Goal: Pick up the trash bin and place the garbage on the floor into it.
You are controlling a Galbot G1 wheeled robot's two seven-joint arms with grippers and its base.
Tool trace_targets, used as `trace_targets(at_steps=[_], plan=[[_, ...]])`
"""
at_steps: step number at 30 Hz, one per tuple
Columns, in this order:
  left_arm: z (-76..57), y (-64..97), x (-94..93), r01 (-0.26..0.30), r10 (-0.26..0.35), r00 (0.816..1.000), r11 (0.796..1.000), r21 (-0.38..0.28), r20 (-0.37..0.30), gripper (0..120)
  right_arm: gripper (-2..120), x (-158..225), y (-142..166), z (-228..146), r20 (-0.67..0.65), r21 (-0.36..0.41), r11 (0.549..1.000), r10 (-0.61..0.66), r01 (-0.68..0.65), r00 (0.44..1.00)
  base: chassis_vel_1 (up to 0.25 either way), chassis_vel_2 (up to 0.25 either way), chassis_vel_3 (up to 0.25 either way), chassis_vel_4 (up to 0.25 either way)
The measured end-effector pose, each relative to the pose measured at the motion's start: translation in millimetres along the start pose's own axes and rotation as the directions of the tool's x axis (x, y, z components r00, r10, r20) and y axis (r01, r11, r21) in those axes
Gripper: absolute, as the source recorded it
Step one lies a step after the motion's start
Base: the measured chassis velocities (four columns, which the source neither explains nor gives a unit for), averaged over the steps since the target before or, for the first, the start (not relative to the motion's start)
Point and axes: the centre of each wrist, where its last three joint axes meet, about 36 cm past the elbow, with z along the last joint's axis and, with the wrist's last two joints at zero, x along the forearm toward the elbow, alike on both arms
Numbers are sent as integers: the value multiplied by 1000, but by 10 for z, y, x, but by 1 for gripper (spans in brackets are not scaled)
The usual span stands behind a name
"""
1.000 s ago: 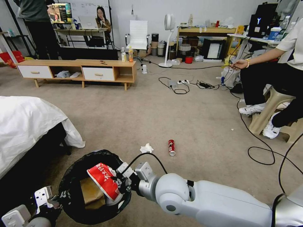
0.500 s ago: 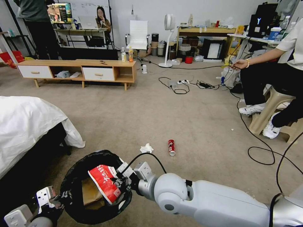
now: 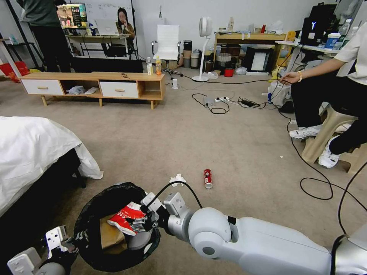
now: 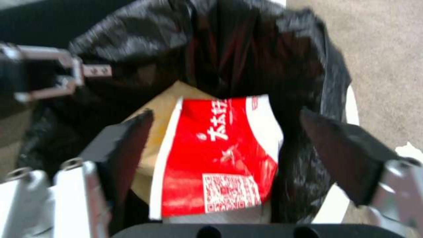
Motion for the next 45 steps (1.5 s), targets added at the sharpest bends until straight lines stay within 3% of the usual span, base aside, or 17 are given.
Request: trace_targets(at_steps=[4, 11, 19, 22, 29, 33, 35, 37, 41, 43, 45], plan=[[5, 6, -12, 1, -1, 1000, 1000, 1, -2, 2, 99, 76, 7, -101, 31, -7, 1000, -6, 6, 1000, 0, 0, 0, 0], [14, 17, -31, 4, -4, 1000, 1000, 2, -5, 2, 100, 210, 2, -216, 78, -16, 1000, -5, 6, 997, 0, 0, 0, 0], [12, 76, -25, 25, -25, 1000, 1000, -7, -8, 2, 100, 634, -269, -403, 321, -63, 998, 18, 3, 947, 0, 0, 0, 0], [15, 86, -18, 29, -29, 1000, 1000, -9, -10, 2, 100, 801, -371, -407, 448, -99, 995, 29, 17, 894, 0, 0, 0, 0], [25, 100, -6, 37, -37, 999, 999, -13, -14, 2, 100, 1056, -515, -365, 592, -150, 988, 70, 24, 803, 0, 0, 0, 0], [13, 99, 13, 35, -35, 999, 999, -16, -9, 2, 100, 1209, -702, -366, 685, -160, 985, 158, -64, 711, 0, 0, 0, 0], [13, 97, 16, 35, -35, 999, 999, -17, -9, 2, 100, 1236, -742, -369, 699, -166, 982, 178, -84, 693, 0, 0, 0, 0], [19, 94, 28, 40, -40, 999, 999, -21, -8, 2, 100, 1361, -885, -394, 751, -196, 967, 254, -161, 610, 0, 0, 0, 0], [27, 94, 43, 44, -44, 999, 999, -24, -9, 2, 100, 1462, -975, -357, 779, -223, 952, 303, -209, 548, 0, 0, 0, 0], [36, 93, 49, 47, -48, 999, 999, -24, -10, 2, 100, 1519, -1087, -198, 799, -236, 927, 355, -290, 485, 0, 0, 0, 0], [45, 96, 53, 52, -52, 999, 998, -27, -12, 2, 100, 1530, -1135, -4, 797, -237, 902, 394, -362, 458, 0, 0, 0, 0]])
